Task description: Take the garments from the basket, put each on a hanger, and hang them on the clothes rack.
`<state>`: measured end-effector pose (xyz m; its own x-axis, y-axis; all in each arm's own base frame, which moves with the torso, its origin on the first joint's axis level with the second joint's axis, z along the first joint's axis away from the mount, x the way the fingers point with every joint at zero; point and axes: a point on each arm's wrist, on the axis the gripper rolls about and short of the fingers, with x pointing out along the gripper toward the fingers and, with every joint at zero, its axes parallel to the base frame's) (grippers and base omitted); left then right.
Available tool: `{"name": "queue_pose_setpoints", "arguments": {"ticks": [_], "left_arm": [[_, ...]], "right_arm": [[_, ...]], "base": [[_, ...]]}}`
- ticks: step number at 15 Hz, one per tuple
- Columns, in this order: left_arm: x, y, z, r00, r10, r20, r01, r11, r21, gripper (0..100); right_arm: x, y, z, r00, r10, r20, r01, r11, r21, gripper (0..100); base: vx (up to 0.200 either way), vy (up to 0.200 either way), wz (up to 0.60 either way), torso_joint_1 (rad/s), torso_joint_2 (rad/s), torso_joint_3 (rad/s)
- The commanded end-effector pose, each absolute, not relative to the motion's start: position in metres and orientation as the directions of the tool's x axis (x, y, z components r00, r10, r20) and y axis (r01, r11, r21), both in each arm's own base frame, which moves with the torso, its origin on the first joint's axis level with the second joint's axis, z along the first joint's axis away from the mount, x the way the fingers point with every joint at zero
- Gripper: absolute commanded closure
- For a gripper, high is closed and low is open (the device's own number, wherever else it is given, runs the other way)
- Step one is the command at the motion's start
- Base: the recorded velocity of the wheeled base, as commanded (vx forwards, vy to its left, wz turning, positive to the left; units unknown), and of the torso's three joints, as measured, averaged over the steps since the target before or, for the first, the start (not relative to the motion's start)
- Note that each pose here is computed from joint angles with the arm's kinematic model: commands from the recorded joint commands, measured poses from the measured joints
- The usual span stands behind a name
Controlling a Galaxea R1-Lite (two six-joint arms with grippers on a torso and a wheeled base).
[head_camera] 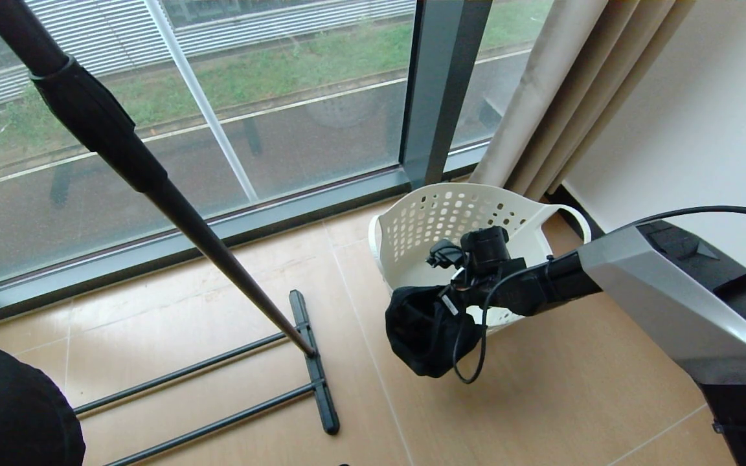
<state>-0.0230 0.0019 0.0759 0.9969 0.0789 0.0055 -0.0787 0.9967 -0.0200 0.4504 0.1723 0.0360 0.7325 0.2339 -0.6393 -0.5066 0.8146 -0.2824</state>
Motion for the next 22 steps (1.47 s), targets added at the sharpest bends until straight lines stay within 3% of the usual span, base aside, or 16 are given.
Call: {"name": "queue_pose_setpoints", "arguments": {"ticks": [1,9,14,22], "left_arm": [[-0.023,0.002,0.076,0.997,0.08,0.005,-0.08,0.997,-0.02,0],[-0.023,0.002,0.076,0.997,0.077,0.005,-0.077,0.997,-0.016,0],[-0.023,0.002,0.076,0.997,0.077,0.005,-0.077,0.997,-0.016,0],[-0.023,0.002,0.076,0.997,0.075,0.005,-0.075,0.997,-0.019,0]], "right_arm": [[0.449,0.172,0.04,0.735,0.236,-0.636,-0.506,0.814,-0.283,100],[0.41,0.17,0.101,0.804,0.29,-0.519,-0.49,0.818,-0.303,100],[0.342,0.178,0.156,0.835,0.383,-0.395,-0.519,0.786,-0.336,100],[0.258,0.169,0.209,0.839,0.496,-0.222,-0.543,0.745,-0.388,100]], "base": [[0.0,0.0,0.0,0.0,0.0,0.0],[0.0,0.0,0.0,0.0,0.0,0.0],[0.0,0.0,0.0,0.0,0.0,0.0],[0.0,0.0,0.0,0.0,0.0,0.0]]}}
